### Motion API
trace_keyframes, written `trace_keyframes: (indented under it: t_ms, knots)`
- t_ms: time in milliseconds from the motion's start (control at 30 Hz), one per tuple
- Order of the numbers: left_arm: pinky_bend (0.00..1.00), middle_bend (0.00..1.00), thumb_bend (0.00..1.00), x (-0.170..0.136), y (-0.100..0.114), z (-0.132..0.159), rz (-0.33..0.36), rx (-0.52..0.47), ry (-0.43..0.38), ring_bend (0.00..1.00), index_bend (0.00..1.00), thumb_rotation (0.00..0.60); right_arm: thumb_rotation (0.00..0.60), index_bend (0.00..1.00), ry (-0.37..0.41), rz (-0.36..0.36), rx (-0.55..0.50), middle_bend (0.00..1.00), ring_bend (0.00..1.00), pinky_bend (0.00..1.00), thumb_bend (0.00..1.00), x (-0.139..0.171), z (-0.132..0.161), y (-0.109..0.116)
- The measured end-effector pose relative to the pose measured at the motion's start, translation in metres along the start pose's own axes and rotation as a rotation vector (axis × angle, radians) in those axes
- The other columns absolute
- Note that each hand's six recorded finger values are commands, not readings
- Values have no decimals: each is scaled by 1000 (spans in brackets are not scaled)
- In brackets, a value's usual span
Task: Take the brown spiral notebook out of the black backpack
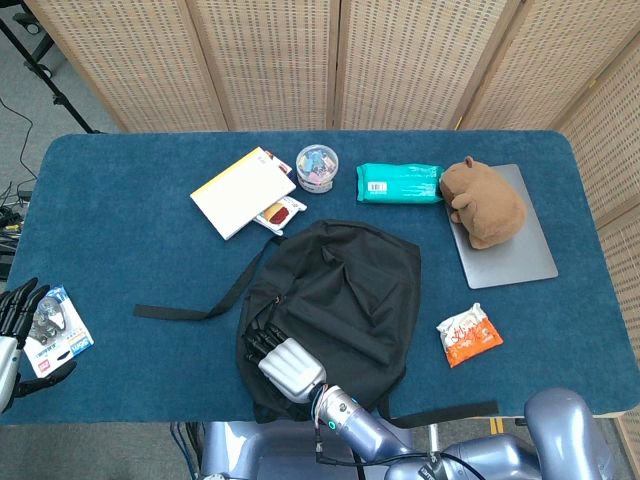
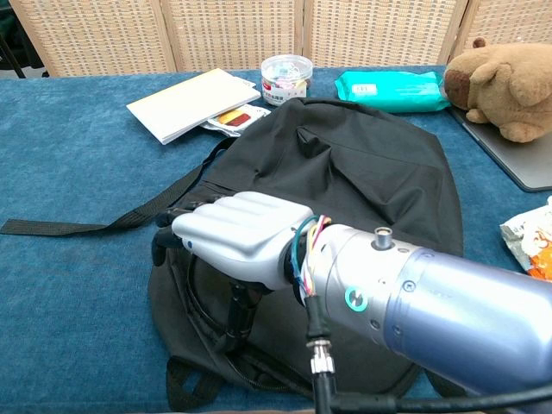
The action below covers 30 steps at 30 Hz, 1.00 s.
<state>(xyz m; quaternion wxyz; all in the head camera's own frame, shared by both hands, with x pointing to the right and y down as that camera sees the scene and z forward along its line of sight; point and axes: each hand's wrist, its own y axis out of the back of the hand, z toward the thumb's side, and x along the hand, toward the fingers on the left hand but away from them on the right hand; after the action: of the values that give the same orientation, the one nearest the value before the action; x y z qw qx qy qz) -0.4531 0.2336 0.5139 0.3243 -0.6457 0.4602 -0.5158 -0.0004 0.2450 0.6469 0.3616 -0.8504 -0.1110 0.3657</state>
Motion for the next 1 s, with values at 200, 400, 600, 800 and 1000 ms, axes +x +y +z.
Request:
trace_keyframes:
  t_ms: [200, 400, 600, 800, 1000]
  knots:
    - [0, 0, 0, 0, 0, 0, 1, -1, 0, 0, 0, 600, 600, 205, -24, -7, 87, 3, 1, 171, 274, 2, -4, -3]
    - [0, 0, 0, -1, 0, 1, 2, 1, -2, 0, 0, 600, 600, 205, -63, -27, 193, 97, 159, 434, 642, 10, -7, -2]
    - [0, 0, 0, -1, 0, 2, 1, 2, -5, 0, 0, 600, 600, 215, -86, -39, 256, 265, 352, 637, 908, 21, -7, -4]
    - [0, 0, 0, -1, 0, 2, 1, 1, -5, 0, 0, 600, 600, 457, -95, -56, 288, 522, 565, 815, 1000, 22, -13, -3]
    - [0, 0, 0, -1, -2, 3, -8, 6, -11, 0, 0, 600, 600, 512, -65, -149, 307, 555, 580, 822, 1000, 22, -20, 8]
